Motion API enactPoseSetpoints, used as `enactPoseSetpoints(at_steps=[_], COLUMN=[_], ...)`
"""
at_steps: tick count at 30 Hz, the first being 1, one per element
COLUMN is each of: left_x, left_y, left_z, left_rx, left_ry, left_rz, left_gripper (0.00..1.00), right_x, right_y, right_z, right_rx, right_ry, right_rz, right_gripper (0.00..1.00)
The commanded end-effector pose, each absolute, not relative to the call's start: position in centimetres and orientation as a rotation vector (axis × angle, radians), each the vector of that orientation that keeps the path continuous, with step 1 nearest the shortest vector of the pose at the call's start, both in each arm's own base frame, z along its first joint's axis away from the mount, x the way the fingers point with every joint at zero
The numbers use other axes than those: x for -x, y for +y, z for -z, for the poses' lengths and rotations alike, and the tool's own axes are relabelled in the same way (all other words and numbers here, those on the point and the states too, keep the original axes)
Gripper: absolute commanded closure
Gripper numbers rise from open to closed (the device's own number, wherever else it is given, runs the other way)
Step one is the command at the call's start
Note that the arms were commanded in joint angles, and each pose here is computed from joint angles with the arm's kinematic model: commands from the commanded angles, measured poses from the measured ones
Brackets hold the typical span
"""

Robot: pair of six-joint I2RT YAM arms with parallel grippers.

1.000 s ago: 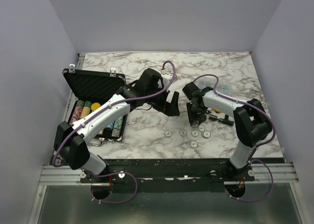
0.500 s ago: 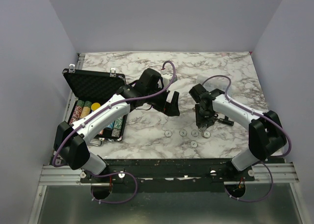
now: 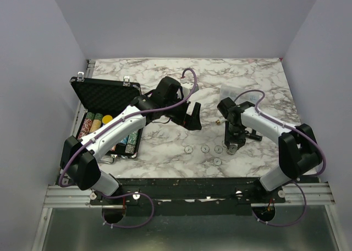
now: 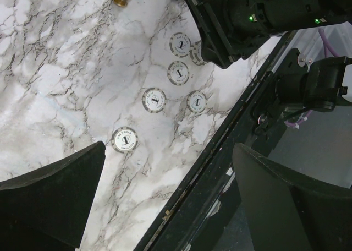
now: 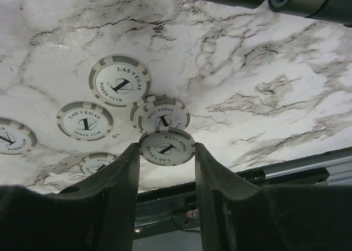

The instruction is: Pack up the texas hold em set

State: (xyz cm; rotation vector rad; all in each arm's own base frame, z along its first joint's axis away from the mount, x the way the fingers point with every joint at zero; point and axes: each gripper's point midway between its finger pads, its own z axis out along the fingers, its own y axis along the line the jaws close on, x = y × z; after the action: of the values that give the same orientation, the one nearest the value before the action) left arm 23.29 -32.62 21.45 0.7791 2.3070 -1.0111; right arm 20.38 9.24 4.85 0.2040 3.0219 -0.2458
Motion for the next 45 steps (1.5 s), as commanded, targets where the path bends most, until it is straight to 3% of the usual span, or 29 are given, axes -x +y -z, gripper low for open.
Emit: enactPoseSetpoints(at_steps=[1, 18, 29, 45], left_x=[-23.0, -23.0, -23.0, -23.1], left_y=[-32.8, -32.9, -32.9, -32.6], left_z=[-21.8, -21.5, -21.6, -21.8], left_rx=[-0.798, -0.799, -0.799, -0.799], left_ry=[2.278, 2.287, 2.285, 2.276], left_rz=[1.033, 1.033, 1.039, 1.016], left_gripper=[0.01, 0.01, 0.02, 0.02], right_x=[-20.5, -19.8, -21.4, -25.5], right_y=[9.6, 9.6, 10.2, 12.2], right_z=[-3.8, -2.7, -3.4, -2.4], right_rx=[-0.222, -0.193, -0.187, -0.119], right_ry=[3.042, 3.083, 3.044, 3.025], right_rz=[0.234, 0.237, 0.218, 0.115], right_gripper=[0.76, 0.69, 0.43, 0.36])
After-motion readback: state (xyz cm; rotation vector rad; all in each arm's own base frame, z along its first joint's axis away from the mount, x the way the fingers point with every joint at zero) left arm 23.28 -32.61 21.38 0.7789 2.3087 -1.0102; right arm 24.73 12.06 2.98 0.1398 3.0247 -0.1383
